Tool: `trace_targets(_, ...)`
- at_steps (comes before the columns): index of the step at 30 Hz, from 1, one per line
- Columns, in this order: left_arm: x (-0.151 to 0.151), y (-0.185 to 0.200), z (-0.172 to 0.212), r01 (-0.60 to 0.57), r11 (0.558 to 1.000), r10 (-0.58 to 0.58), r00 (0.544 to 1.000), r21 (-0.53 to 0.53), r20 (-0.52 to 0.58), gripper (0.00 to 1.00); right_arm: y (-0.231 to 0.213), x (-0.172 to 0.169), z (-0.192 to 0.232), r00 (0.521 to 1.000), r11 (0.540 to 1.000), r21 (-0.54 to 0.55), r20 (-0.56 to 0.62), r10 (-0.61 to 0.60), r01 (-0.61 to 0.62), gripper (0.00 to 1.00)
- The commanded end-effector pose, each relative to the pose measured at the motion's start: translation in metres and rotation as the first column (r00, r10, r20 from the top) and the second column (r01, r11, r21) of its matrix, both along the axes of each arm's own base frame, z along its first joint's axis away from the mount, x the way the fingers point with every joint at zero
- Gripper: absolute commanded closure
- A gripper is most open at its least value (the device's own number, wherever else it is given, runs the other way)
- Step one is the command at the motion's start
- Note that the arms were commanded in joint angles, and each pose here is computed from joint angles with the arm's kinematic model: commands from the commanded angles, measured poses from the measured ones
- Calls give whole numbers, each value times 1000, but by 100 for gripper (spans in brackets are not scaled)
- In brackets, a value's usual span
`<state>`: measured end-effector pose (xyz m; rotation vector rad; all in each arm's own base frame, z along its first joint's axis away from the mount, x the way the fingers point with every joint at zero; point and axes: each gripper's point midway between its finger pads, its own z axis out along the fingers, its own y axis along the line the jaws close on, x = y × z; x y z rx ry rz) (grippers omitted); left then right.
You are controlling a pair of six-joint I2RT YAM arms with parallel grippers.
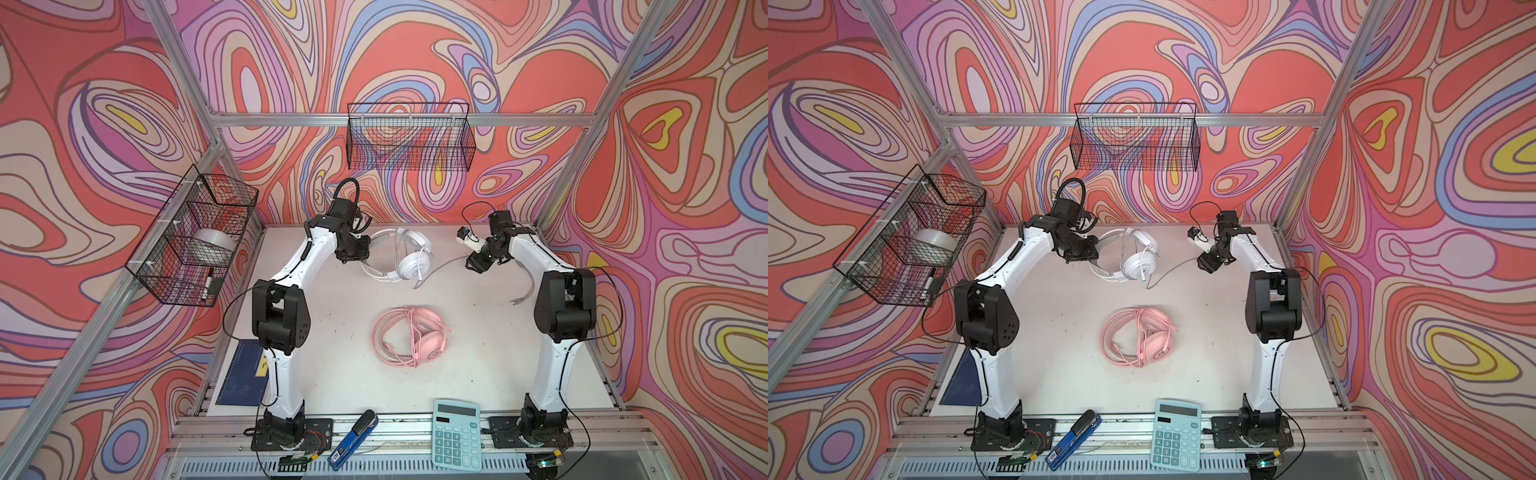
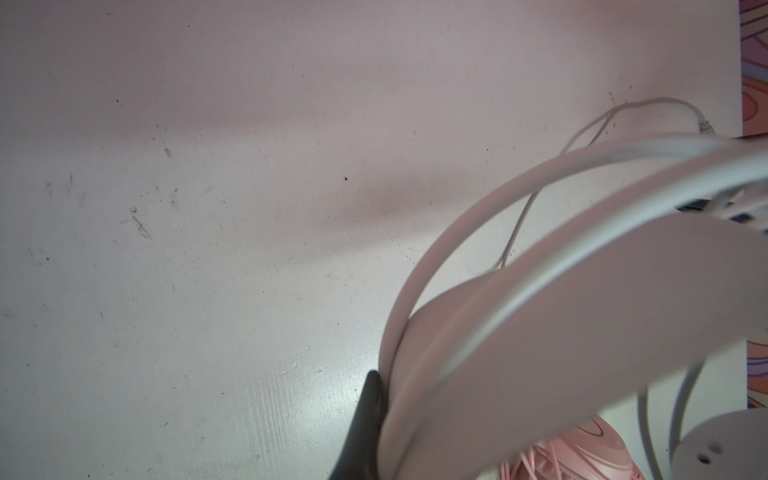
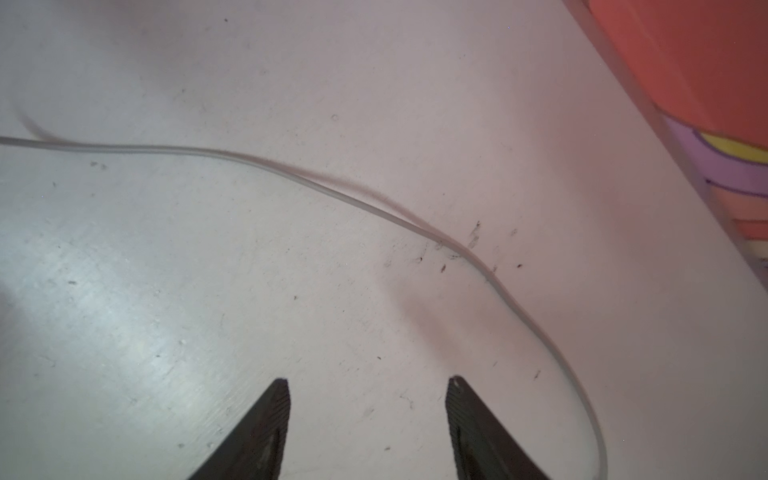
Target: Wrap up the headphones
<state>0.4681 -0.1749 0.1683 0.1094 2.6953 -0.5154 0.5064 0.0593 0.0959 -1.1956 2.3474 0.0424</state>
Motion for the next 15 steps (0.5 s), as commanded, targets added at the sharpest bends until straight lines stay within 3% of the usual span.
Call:
trace_targets(1, 0, -5, 12, -2, 999, 2, 1000, -51, 12, 100, 0, 25, 6, 984, 986, -70, 86, 154, -148, 36)
trace_targets(7, -1, -5, 12, 0, 999, 1, 1000, -51, 7, 100, 19, 60, -12, 977, 979, 30, 76, 201, -204, 38)
trace_targets(15, -6, -1, 10, 2, 1000, -2, 1000, -28, -3, 100, 33, 49, -46, 952, 948, 96, -10, 305, -303, 41)
